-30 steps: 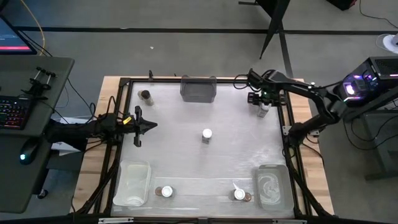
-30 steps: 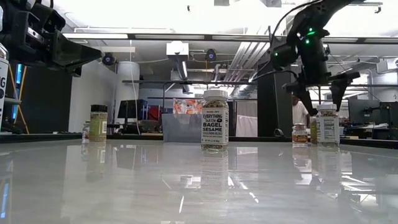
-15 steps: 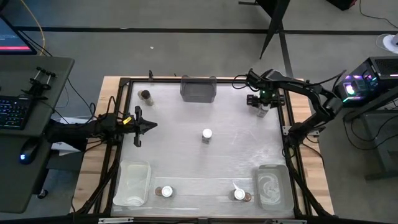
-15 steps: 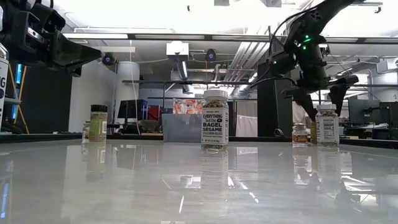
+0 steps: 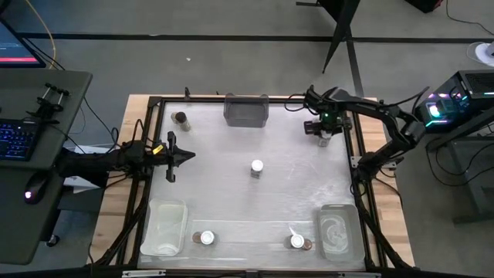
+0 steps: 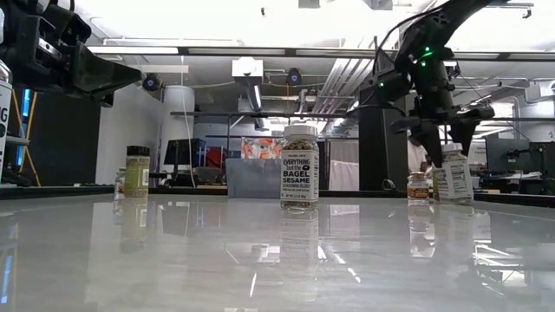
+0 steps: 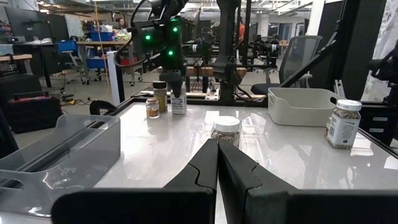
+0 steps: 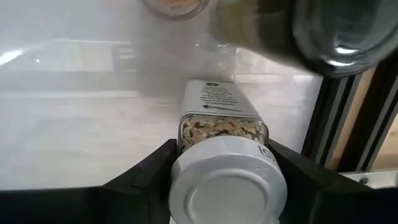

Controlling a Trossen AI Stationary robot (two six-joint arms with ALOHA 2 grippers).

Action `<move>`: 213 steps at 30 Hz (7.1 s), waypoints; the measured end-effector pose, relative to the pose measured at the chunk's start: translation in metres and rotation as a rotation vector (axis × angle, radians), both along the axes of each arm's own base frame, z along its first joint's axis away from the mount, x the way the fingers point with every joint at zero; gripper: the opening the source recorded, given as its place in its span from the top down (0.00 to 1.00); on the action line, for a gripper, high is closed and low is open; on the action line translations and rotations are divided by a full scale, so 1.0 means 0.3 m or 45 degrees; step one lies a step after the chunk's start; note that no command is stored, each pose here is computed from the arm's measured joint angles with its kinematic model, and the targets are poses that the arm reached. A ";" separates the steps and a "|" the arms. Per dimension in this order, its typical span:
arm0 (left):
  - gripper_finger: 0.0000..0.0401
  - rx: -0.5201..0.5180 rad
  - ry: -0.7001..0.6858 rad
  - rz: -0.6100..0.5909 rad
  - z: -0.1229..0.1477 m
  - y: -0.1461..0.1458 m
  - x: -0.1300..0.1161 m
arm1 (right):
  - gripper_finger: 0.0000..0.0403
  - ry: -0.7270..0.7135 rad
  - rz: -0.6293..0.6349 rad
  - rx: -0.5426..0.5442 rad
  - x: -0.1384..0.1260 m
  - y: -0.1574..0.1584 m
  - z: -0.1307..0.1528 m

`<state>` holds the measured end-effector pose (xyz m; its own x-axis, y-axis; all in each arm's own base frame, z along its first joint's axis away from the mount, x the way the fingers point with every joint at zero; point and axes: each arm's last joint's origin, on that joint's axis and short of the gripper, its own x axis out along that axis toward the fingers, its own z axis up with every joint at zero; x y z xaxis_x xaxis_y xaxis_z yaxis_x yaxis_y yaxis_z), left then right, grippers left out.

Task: Sort spices by type
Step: Put the top right white seasoning bottle into the gray bin

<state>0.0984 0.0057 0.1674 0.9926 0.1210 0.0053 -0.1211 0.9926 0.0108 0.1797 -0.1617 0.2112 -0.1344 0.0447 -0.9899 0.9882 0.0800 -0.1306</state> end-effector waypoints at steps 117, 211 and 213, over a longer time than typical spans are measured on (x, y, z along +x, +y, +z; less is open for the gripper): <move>1.00 0.000 0.000 0.000 0.000 0.000 0.000 | 0.46 0.047 1.719 0.402 -0.151 1.133 0.004; 1.00 0.000 0.000 0.000 0.000 0.000 0.000 | 1.00 -0.122 1.723 0.504 -0.086 1.337 -0.016; 1.00 0.000 0.000 0.000 0.000 0.000 0.000 | 1.00 -0.098 1.728 0.497 -0.090 1.327 -0.033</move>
